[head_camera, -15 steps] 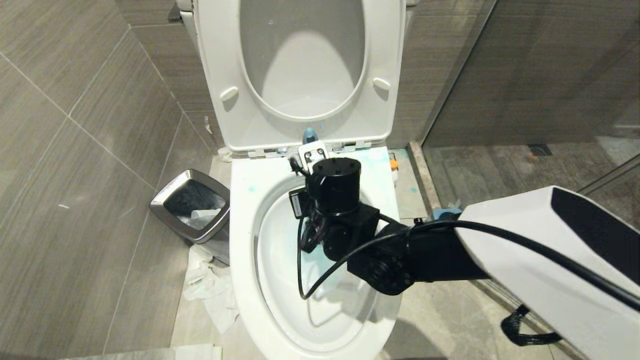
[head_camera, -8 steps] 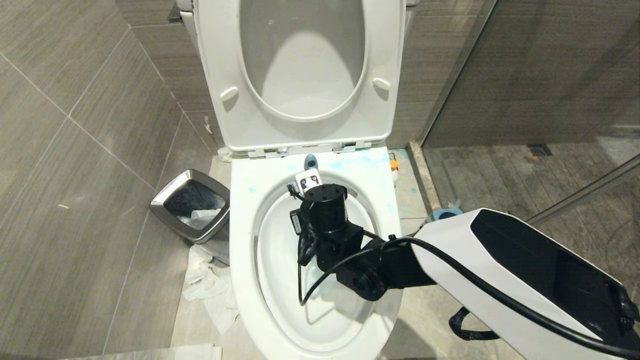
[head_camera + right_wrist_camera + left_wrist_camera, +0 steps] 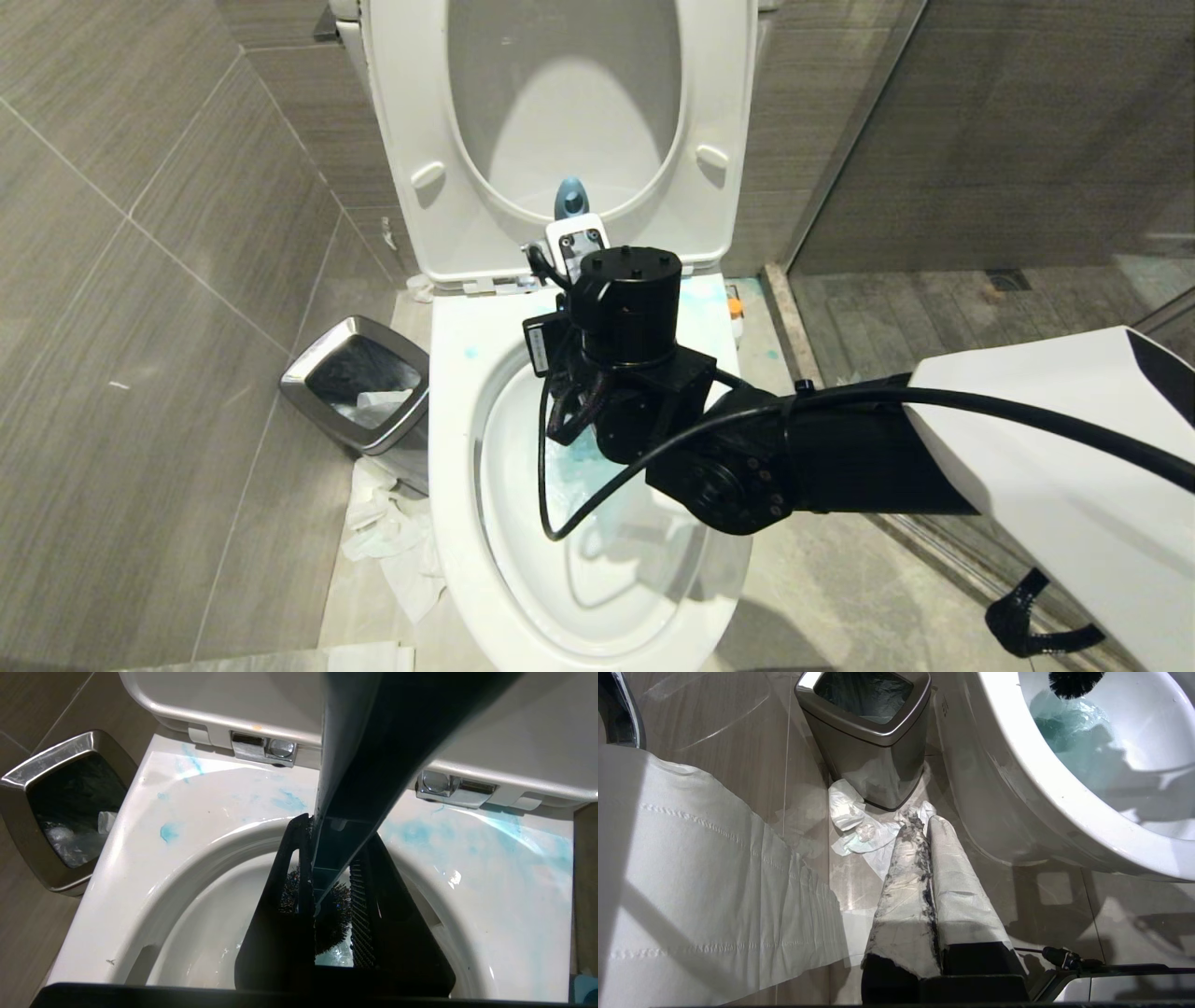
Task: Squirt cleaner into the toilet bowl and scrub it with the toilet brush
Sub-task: Scrub the toilet bowl
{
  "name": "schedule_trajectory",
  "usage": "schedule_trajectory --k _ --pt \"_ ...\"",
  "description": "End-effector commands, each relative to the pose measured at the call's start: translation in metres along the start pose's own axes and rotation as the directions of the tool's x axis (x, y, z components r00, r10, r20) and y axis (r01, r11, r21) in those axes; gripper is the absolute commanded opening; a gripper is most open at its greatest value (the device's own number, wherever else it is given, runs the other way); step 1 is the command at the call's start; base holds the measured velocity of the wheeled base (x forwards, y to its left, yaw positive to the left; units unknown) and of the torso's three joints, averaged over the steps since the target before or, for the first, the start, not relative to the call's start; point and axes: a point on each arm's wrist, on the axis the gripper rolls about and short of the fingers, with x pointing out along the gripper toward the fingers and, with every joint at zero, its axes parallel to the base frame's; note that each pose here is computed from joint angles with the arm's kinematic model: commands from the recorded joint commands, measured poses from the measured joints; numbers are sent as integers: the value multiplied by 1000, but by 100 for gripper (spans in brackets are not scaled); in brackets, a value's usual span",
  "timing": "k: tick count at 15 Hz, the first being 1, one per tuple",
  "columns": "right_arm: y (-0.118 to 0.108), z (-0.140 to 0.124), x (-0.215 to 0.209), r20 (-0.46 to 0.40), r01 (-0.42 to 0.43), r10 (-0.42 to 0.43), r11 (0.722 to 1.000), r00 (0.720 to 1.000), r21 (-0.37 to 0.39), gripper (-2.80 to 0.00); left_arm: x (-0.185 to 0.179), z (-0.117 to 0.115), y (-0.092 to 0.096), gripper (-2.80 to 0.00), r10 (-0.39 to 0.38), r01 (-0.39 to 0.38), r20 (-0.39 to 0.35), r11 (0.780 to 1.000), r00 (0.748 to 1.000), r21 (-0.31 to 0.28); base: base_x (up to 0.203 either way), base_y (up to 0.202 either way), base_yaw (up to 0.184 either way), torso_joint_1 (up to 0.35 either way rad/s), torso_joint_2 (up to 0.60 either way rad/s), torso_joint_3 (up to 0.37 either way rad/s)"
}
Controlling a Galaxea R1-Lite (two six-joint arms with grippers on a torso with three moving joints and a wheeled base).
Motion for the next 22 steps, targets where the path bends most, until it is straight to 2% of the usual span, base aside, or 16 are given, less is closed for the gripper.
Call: schedule_trajectory --k 1,4,8,15,16,18,22 --pt "3 -10 3 -15 2 -2 1000 1000 -8 -280 0 0 0 -280 0 0 -1 1000 1000 0 0 0 0 0 0 0" --pt "9 -50 27 -64 20 -22 999 998 -41 -280 0 0 0 -280 0 0 -2 1000 1000 -1 0 0 0 0 0 0" --pt "6 -87 57 -95 56 -62 996 994 -66 -280 0 0 0 -280 0 0 -2 1000 1000 -1 0 0 0 0 0 0" --pt "11 -125 62 -160 52 -70 992 985 -111 -280 0 0 0 -280 0 0 -2 1000 1000 -1 0 0 0 0 0 0" --pt "11 -126 62 -162 53 -71 992 984 -113 -280 0 0 0 -280 0 0 -1 1000 1000 -1 0 0 0 0 0 0" --pt "12 -113 59 -141 55 -69 994 988 -99 -280 0 0 0 -280 2 -2 -2 1000 1000 -1 0 0 0 0 0 0" --pt "14 -51 34 -55 54 -56 998 997 -39 -280 0 0 0 -280 0 0 -2 1000 1000 0 0 0 0 0 0 0"
